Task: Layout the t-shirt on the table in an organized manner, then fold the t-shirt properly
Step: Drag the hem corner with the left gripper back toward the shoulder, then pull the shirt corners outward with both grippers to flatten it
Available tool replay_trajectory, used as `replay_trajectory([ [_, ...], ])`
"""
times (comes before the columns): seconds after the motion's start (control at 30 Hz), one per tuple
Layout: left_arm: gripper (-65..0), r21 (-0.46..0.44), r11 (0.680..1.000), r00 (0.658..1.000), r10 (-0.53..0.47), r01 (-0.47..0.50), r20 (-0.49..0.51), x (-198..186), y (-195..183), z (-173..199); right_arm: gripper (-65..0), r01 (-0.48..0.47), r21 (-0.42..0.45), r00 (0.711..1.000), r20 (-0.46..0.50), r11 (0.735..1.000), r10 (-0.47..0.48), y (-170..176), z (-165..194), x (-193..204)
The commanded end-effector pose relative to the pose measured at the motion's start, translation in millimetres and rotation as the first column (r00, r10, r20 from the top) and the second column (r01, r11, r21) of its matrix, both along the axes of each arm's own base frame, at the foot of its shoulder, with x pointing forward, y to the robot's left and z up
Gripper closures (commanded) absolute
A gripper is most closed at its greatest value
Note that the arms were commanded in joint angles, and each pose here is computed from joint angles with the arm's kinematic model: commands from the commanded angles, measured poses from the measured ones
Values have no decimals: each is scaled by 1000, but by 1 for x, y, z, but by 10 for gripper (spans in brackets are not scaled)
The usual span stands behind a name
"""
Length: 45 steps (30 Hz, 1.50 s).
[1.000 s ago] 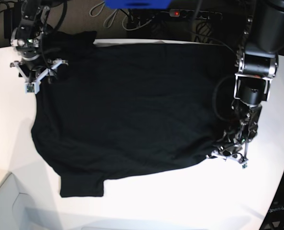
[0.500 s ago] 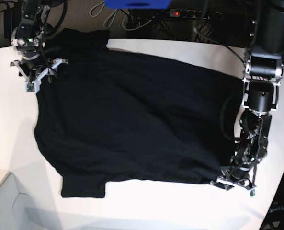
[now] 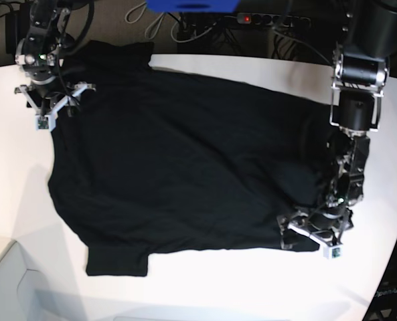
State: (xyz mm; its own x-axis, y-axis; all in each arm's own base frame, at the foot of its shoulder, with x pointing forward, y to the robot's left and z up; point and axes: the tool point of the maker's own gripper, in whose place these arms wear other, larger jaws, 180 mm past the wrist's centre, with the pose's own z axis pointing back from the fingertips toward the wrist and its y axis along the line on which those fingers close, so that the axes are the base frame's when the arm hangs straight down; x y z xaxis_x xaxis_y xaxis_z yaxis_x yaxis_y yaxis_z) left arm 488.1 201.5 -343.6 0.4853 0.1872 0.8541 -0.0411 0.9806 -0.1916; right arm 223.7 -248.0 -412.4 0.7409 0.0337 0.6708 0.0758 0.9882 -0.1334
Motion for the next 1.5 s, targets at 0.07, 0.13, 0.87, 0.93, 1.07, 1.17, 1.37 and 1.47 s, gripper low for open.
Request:
replay_trajectory([
  [0.07,-650,2,1000,999,-20,19,39,-6,-5,12,-332,-6,-15,999,41,1000,7,-3,11,8],
  [0.13,-650,-2,1000,1000,-28,28,5,-19,-8,0,-332,-6,-14,999,40,1000,7,-3,10,8],
  [0.87,-424,-63,998,979,-1,-12,-202,-127,-12,-95,-331,-6,-9,998,59,1000,6,-3,13,14],
  [0.93,-278,-61,998,975,3,-17,-222,-136,-12,-102,-331,-6,-9,998,59,1000,6,-3,13,14],
  [1.07,-172,-62,998,971,-2,-13,-240,-152,-14,-108,-331,-6,-9,998,61,1000,6,-3,13,14],
  [1.17,-199,-62,998,974,-16,2,-225,-161,-18,-102,-331,-6,-11,998,61,1000,7,-3,14,14],
  [1.37,-205,-67,994,980,76,-89,-182,-181,11,-85,-331,8,11,1000,17,1000,-8,-5,-5,11],
  [1.47,-205,-64,991,972,99,-115,-214,-192,20,-91,-331,12,20,1000,-8,1000,-12,-6,-13,6],
])
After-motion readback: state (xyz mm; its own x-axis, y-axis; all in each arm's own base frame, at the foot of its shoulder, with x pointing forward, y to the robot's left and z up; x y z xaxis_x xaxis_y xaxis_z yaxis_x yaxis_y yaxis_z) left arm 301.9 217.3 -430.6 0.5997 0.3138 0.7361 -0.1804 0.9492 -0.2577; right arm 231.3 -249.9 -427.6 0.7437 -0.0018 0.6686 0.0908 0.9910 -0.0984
